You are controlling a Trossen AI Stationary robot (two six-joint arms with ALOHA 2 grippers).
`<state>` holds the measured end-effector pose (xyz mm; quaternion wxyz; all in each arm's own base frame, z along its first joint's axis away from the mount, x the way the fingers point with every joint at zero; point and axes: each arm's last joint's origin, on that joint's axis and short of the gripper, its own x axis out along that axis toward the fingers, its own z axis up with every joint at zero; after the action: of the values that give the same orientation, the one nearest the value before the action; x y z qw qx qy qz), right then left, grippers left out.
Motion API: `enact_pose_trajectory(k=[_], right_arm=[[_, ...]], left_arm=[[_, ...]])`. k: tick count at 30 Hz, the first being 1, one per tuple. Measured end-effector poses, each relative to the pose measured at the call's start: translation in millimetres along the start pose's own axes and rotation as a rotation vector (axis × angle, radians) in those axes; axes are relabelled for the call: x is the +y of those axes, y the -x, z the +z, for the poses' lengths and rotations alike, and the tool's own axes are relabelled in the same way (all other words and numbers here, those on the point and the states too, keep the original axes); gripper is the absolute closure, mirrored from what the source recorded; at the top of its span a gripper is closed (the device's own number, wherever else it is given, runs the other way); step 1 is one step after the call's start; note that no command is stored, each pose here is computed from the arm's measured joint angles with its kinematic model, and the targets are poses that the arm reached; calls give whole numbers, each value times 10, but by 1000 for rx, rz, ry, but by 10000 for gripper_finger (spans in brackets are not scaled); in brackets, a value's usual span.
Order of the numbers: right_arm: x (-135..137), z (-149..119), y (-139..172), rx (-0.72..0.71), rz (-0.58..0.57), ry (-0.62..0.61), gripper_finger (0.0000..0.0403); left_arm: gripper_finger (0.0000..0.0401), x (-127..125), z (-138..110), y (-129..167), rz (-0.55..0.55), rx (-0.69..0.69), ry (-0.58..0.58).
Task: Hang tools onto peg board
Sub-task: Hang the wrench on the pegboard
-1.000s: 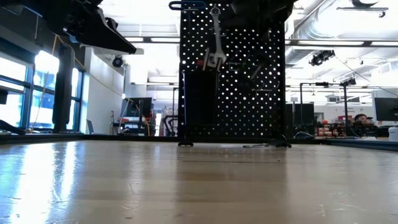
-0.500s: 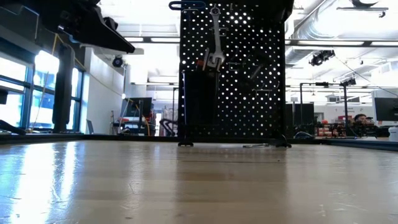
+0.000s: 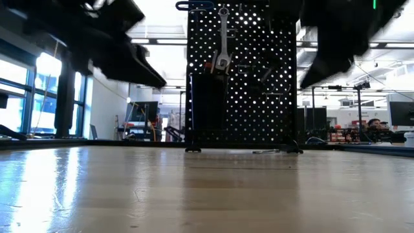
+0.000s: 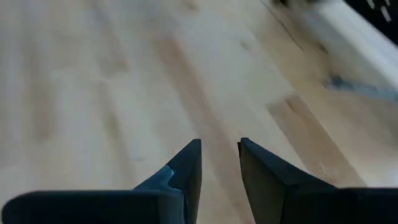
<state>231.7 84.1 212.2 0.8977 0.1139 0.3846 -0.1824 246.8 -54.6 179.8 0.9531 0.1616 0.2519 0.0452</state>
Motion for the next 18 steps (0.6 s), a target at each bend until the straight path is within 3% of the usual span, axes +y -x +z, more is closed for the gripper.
enact_pose_trajectory(k=[5,8,13,18], right_arm=[[-290,-443,-437,-55,-140,-140,299],[-484,-566,-592,-139,-212,-199,299],[-722,-494,-766,-217,-252,-204,299],[-938,-380,-900,-209,-294,-173,299]], left_arm=[[309,-102,-135,-339,-8,-15,46],[309,-149,-208,-475,-20,-29,87],[309,-210,-306,-590,-21,-22,126],[309,-224,-311,-625,-22,-46,164]])
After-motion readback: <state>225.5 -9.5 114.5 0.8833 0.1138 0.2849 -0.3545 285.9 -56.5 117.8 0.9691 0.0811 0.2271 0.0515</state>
